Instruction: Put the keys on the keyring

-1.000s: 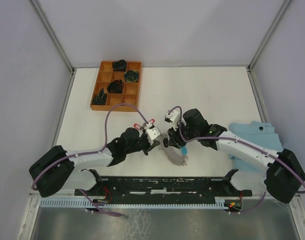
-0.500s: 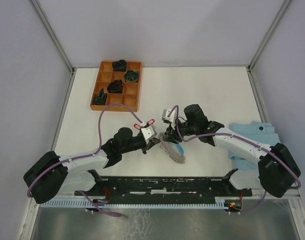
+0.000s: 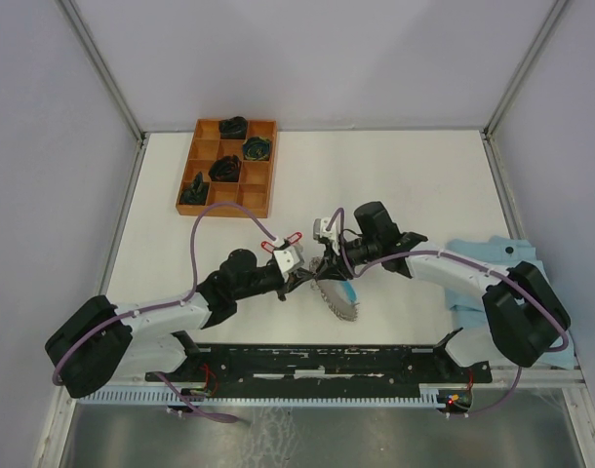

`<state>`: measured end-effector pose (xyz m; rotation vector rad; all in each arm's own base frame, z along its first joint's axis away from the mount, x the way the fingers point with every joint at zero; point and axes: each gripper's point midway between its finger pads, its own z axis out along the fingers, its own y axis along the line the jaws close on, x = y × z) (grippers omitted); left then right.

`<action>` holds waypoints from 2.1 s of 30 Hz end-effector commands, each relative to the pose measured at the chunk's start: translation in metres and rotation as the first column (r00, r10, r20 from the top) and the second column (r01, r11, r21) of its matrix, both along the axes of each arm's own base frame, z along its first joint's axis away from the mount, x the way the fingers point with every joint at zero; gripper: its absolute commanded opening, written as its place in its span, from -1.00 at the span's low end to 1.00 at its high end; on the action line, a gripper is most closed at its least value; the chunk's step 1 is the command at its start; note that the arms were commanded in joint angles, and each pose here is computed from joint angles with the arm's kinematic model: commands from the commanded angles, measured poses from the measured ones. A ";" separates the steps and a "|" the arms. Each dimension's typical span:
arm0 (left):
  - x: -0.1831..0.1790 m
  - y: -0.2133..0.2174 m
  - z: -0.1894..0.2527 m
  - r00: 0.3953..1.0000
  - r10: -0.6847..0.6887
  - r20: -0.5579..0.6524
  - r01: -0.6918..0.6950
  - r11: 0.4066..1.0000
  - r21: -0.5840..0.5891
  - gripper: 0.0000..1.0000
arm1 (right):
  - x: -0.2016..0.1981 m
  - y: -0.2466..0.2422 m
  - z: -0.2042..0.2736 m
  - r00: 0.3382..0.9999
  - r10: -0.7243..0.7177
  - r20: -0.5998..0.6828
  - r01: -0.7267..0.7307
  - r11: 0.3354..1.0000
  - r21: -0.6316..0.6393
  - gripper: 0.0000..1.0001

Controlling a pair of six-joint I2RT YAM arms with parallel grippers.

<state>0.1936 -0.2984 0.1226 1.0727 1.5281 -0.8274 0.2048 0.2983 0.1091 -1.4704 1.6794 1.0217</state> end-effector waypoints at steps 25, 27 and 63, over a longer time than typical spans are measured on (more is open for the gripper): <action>0.002 0.017 0.068 0.978 0.078 0.191 -0.024 0.963 -0.267 -0.13 | 0.013 -0.004 0.079 0.979 -0.030 0.200 0.082 0.963 -0.256 -0.99; 0.004 0.018 0.066 0.978 0.074 0.196 -0.020 0.964 -0.264 -0.17 | 0.012 -0.002 0.079 0.977 -0.028 0.209 0.085 0.960 -0.266 -0.99; 0.020 -0.003 0.069 0.980 0.034 0.196 0.027 0.954 -0.298 -0.61 | 0.014 0.014 0.073 0.965 -0.179 0.193 0.229 0.932 -0.280 -0.99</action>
